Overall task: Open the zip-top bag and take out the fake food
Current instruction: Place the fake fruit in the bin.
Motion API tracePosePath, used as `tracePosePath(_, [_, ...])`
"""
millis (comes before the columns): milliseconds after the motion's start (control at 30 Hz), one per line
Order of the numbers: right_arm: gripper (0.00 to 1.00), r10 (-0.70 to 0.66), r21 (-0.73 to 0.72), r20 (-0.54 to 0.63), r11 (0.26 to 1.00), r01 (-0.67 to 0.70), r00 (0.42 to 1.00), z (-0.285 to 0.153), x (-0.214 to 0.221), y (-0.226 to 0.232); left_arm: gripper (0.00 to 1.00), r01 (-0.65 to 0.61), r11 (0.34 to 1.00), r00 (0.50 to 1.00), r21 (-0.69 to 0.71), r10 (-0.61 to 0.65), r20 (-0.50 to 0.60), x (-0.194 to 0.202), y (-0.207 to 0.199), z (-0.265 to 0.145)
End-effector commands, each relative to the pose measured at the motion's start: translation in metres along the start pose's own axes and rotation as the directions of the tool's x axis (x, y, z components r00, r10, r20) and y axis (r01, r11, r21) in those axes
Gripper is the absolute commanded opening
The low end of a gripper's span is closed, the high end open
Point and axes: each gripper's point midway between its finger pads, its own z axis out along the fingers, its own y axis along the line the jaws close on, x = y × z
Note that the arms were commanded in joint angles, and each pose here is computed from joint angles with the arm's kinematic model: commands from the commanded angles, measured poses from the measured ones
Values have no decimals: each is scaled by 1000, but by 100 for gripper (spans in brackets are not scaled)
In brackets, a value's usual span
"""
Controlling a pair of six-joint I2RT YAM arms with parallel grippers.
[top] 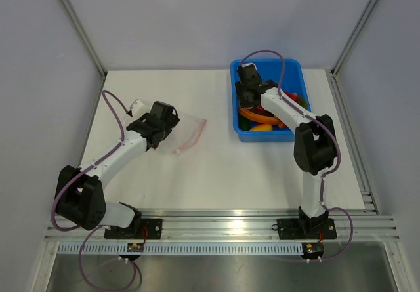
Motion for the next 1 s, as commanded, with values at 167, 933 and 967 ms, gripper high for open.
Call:
tracePosePath(167, [52, 61, 15, -30, 998, -60, 998, 27, 14, -13, 99, 28, 997, 998, 66, -32, 60, -22, -21, -15])
tracePosePath(933, [99, 214, -123, 112, 972, -200, 970, -37, -19, -14, 99, -28, 994, 997, 108, 19, 80, -29, -26, -24])
tracePosePath(967, [99, 227, -141, 149, 968, -207, 962, -54, -28, -16, 99, -27, 992, 996, 122, 17, 87, -31, -27, -25])
